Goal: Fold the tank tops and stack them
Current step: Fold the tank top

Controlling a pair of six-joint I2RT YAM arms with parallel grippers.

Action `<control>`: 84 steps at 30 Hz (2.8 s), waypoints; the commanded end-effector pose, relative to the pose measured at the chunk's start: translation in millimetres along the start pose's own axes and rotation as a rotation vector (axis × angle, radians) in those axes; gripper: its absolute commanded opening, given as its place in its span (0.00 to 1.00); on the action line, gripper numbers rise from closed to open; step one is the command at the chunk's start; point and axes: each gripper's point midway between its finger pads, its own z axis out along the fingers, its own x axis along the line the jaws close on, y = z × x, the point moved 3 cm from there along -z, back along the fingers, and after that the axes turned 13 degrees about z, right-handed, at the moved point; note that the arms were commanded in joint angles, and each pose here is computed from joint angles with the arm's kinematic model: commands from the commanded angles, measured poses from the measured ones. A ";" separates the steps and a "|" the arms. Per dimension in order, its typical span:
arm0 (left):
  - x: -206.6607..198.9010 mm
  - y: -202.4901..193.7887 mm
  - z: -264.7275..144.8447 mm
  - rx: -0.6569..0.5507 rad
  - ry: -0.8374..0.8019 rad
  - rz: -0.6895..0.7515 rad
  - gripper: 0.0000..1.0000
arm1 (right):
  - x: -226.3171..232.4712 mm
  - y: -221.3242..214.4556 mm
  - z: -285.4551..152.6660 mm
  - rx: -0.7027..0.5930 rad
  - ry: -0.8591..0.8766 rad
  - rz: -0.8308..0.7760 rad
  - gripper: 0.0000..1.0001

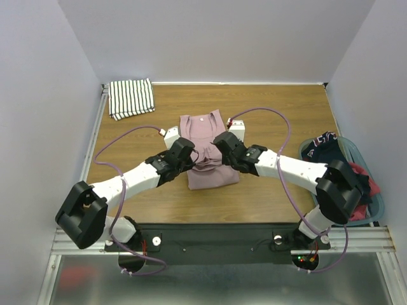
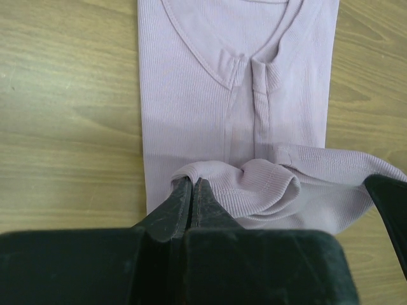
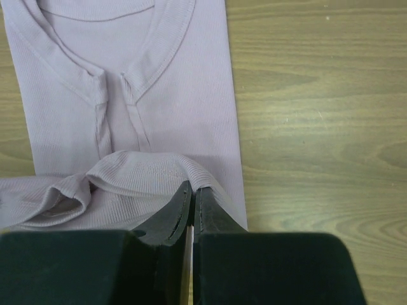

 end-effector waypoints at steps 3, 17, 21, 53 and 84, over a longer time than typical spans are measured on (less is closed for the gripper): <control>-9.4 40.9 7.7 -0.075 -0.021 0.006 0.00 | 27.3 33.6 12.4 -0.065 0.065 0.034 0.00; 12.7 54.8 55.2 -0.040 0.025 -0.004 0.00 | 36.4 46.6 69.7 -0.029 0.048 0.044 0.00; 15.7 68.2 65.0 -0.058 0.021 -0.008 0.00 | 38.8 47.9 81.7 -0.021 0.054 0.056 0.00; 18.0 117.5 51.0 -0.166 -0.039 -0.055 0.51 | 44.8 63.3 56.5 -0.023 0.140 0.066 0.61; 18.7 70.2 136.8 0.004 0.041 -0.143 0.09 | 20.6 58.2 132.4 0.020 0.009 0.083 0.45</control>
